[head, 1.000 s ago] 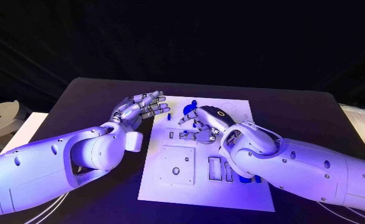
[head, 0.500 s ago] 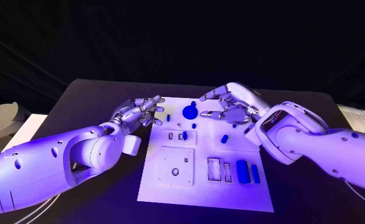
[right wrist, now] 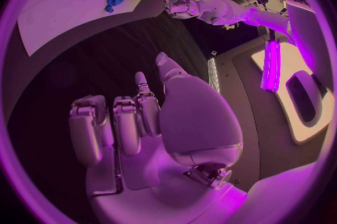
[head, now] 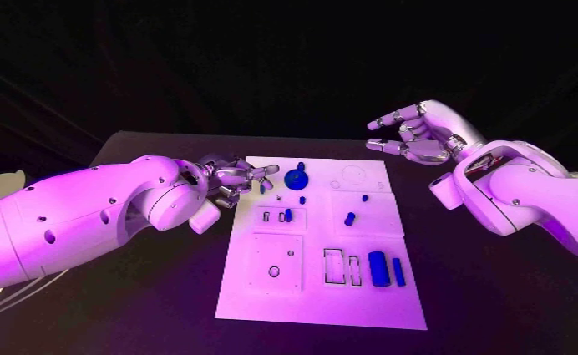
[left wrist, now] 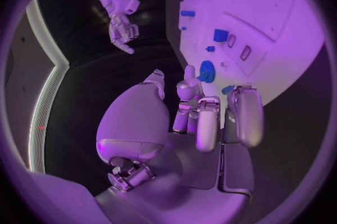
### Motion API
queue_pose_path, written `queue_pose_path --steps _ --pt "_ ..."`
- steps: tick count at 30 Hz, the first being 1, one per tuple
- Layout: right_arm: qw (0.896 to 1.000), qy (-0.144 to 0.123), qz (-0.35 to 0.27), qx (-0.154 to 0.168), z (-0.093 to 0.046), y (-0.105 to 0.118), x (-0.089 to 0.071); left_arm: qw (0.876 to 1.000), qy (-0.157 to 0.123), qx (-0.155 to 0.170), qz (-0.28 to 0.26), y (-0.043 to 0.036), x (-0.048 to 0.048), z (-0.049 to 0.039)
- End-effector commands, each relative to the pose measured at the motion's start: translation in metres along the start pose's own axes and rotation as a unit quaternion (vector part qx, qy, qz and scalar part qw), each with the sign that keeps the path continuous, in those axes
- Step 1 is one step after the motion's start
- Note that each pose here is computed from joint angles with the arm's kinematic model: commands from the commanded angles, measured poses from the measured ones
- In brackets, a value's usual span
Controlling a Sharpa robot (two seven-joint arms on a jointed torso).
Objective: Assemble the parts on the task board
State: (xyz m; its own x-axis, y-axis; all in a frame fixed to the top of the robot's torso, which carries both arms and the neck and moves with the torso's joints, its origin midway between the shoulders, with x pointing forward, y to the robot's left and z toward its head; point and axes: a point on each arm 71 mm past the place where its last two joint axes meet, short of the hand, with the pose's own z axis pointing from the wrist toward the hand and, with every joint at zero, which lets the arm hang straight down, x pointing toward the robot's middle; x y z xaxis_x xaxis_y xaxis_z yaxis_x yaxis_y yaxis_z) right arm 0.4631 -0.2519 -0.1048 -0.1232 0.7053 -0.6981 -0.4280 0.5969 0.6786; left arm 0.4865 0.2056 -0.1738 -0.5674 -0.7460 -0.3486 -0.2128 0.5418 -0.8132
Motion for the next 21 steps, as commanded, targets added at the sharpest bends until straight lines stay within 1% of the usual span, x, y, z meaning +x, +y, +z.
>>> queue_pose_path --steps 1,5,11,15,21 --pt "1.0 0.009 0.014 0.009 0.0 -0.003 0.0 0.979 0.009 -0.111 0.169 0.0056 -0.0017 0.0043" --pt "1.0 0.012 0.011 0.013 0.001 -0.005 0.002 0.969 0.017 -0.123 0.211 -0.0029 0.0021 0.0119" --pt "1.0 0.017 0.002 0.021 0.002 -0.007 0.004 0.959 0.032 -0.135 0.246 -0.0111 0.0103 0.0255" --pt "0.999 0.021 -0.013 0.023 0.002 -0.007 0.005 0.957 0.032 -0.14 0.252 -0.0142 0.0133 0.033" --pt "0.999 0.027 -0.031 0.022 0.002 -0.007 0.007 0.956 0.031 -0.138 0.256 -0.0202 0.0223 0.043"
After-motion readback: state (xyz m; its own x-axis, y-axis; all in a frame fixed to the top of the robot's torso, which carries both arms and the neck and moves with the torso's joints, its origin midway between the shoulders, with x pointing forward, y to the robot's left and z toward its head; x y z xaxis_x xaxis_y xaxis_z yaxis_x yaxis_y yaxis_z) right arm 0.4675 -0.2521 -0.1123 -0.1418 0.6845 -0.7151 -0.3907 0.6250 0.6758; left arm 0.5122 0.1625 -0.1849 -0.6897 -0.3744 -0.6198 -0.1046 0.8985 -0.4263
